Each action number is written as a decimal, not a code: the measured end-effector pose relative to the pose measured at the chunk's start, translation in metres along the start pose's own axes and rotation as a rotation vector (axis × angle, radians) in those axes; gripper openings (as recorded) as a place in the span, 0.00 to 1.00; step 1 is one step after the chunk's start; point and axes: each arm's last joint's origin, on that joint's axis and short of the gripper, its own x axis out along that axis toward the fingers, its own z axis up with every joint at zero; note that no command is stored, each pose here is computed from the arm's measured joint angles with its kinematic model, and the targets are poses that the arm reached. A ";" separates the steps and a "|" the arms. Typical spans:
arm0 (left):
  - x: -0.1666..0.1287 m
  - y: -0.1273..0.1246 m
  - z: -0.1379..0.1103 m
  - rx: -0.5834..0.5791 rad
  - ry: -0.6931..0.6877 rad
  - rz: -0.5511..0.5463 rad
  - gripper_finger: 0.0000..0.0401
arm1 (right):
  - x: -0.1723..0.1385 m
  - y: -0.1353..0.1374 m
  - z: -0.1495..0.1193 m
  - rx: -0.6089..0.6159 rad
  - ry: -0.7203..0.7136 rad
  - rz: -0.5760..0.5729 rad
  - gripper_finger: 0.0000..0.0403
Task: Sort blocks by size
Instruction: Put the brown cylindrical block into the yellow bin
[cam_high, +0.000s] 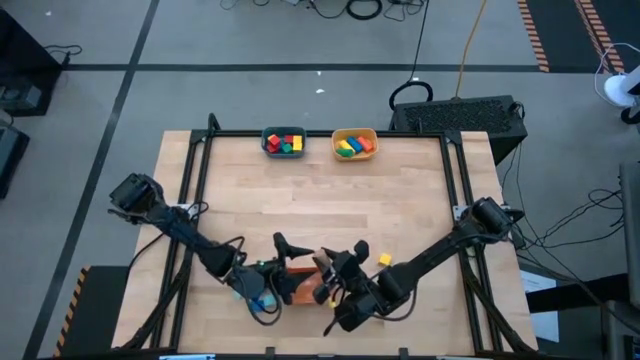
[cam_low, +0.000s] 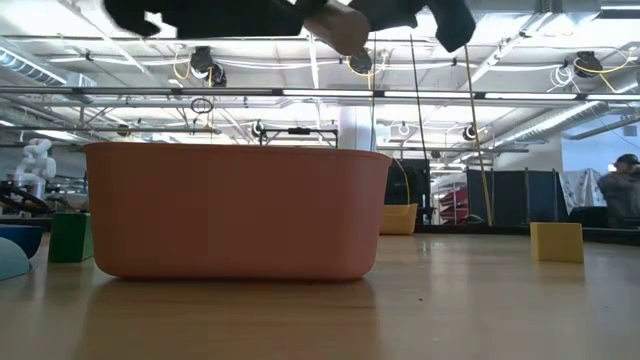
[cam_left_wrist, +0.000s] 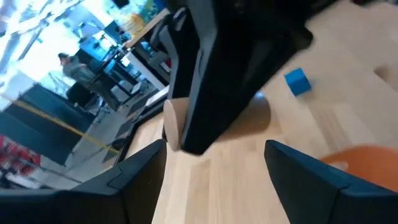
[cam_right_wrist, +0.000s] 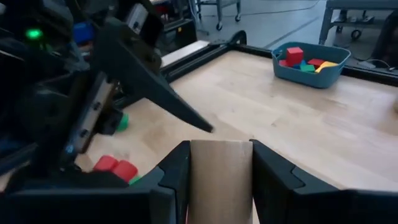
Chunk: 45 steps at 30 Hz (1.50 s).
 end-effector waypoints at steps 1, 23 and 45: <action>0.002 0.002 0.000 -0.018 -0.001 0.007 0.68 | 0.002 0.000 0.001 0.006 -0.004 0.000 0.27; 0.017 0.015 -0.008 -0.204 0.027 0.023 0.68 | 0.002 0.000 0.004 -0.007 -0.058 -0.030 0.27; 0.017 0.019 -0.002 -0.077 -0.034 0.022 0.99 | 0.006 0.000 0.009 0.047 -0.106 -0.053 0.28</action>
